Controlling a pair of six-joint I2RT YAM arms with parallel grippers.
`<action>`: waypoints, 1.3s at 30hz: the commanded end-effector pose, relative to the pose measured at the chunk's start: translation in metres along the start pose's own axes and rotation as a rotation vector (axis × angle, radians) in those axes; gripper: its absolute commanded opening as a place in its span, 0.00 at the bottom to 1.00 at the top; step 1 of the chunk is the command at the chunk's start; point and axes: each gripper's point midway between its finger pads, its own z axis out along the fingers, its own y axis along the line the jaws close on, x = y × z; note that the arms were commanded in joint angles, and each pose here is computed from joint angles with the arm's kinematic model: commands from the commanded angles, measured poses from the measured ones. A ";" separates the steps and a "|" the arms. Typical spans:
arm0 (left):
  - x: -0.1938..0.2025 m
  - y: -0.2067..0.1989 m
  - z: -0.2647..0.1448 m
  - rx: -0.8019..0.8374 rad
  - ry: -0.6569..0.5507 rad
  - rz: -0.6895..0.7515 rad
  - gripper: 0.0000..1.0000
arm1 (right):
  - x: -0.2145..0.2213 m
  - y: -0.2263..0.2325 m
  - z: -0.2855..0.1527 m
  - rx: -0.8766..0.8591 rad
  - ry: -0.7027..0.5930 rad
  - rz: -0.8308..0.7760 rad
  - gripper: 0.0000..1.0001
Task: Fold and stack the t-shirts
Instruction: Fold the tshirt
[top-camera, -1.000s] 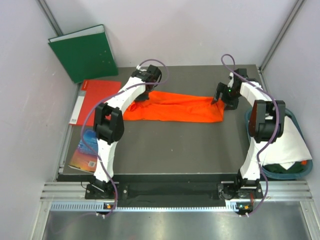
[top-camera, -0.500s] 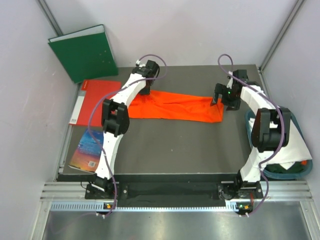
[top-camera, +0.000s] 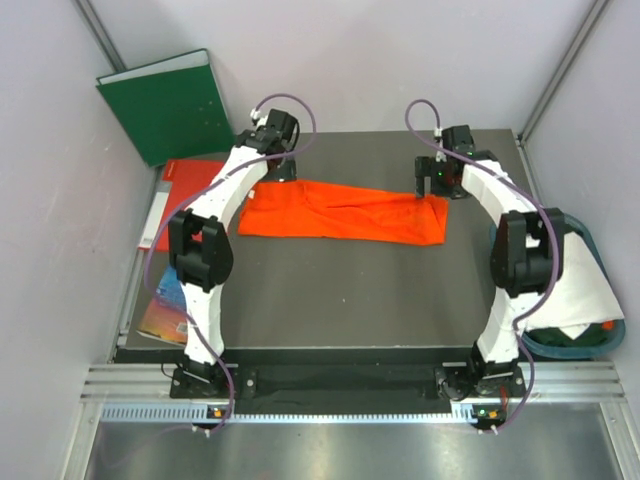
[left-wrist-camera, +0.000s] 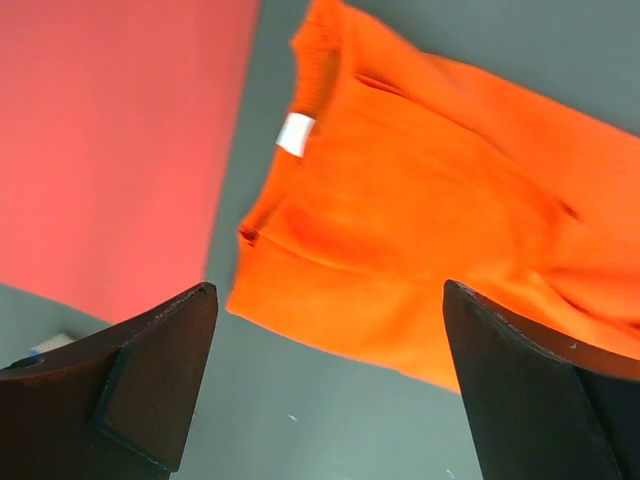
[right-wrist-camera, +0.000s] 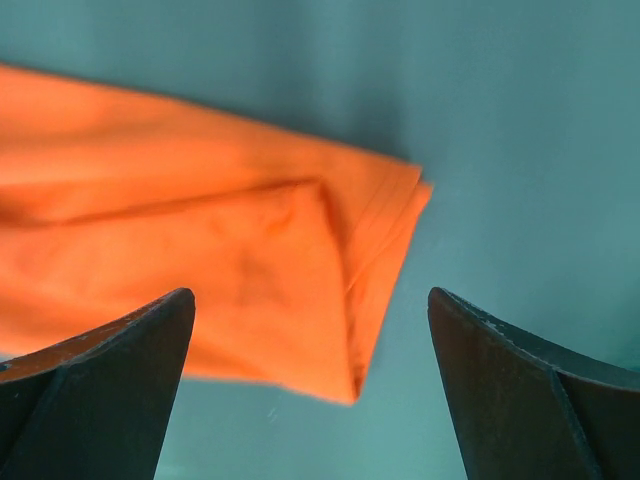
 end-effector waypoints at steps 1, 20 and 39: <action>0.016 -0.021 -0.023 0.166 0.059 -0.056 0.99 | -0.028 -0.003 0.024 0.126 -0.027 -0.117 1.00; 0.126 -0.057 -0.021 0.427 0.431 -0.437 0.99 | -0.012 -0.019 0.081 0.129 0.092 -0.092 0.00; 0.094 -0.065 0.074 0.202 0.407 -0.361 0.99 | 0.095 -0.013 0.025 0.067 0.366 -0.068 0.00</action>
